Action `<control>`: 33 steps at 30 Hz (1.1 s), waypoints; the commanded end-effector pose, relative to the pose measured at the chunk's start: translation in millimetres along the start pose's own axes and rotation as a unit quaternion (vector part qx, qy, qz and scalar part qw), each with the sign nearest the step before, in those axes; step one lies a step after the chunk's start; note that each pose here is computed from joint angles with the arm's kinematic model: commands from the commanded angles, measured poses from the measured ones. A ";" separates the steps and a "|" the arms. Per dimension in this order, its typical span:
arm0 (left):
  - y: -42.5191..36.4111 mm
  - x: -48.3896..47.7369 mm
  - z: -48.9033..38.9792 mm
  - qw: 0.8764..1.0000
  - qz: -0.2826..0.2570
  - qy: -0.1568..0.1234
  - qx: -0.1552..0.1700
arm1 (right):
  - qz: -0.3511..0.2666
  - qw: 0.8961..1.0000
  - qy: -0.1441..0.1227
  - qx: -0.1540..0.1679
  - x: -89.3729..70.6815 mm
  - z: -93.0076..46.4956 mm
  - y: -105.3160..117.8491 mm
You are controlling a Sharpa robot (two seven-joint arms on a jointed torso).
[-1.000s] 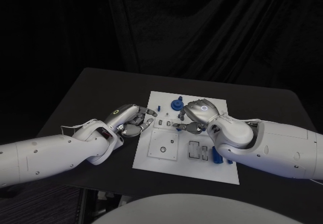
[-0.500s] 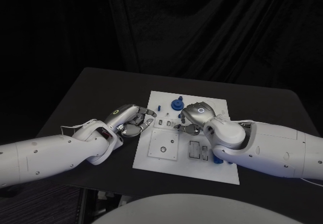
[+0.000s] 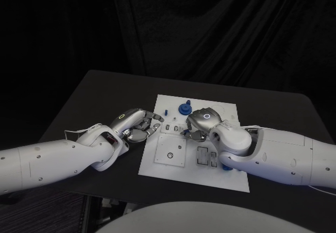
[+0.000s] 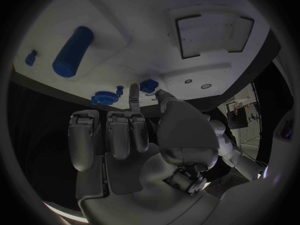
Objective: Assemble the parts on the task board
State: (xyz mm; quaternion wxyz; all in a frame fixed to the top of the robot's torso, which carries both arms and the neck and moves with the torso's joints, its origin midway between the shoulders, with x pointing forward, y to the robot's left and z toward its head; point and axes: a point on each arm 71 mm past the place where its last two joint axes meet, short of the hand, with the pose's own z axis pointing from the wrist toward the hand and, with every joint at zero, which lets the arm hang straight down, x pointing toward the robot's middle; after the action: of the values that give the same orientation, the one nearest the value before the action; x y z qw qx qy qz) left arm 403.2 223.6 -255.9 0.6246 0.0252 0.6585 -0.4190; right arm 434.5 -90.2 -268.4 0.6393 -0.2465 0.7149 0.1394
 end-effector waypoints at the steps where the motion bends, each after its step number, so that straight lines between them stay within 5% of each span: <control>1: -1.6 0.4 1.0 1.000 -0.004 0.003 0.002 | -0.009 1.000 0.009 0.002 2.4 0.1 0.1; 15: -1.5 1.1 1.3 1.000 -0.005 0.006 0.002 | 0.007 1.000 0.008 -0.015 2.5 0.0 2.6; 33: 0.1 2.1 2.4 1.000 -0.004 0.010 0.000 | 0.105 0.989 -0.087 -0.060 -10.5 -6.5 1.0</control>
State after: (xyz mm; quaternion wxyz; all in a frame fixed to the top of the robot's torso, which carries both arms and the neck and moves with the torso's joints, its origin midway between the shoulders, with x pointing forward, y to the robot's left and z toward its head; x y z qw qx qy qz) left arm 404.7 223.1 -257.7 0.6201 0.0259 0.6637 -0.4175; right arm 432.2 -92.9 -263.8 0.6491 -0.2234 0.6964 0.2093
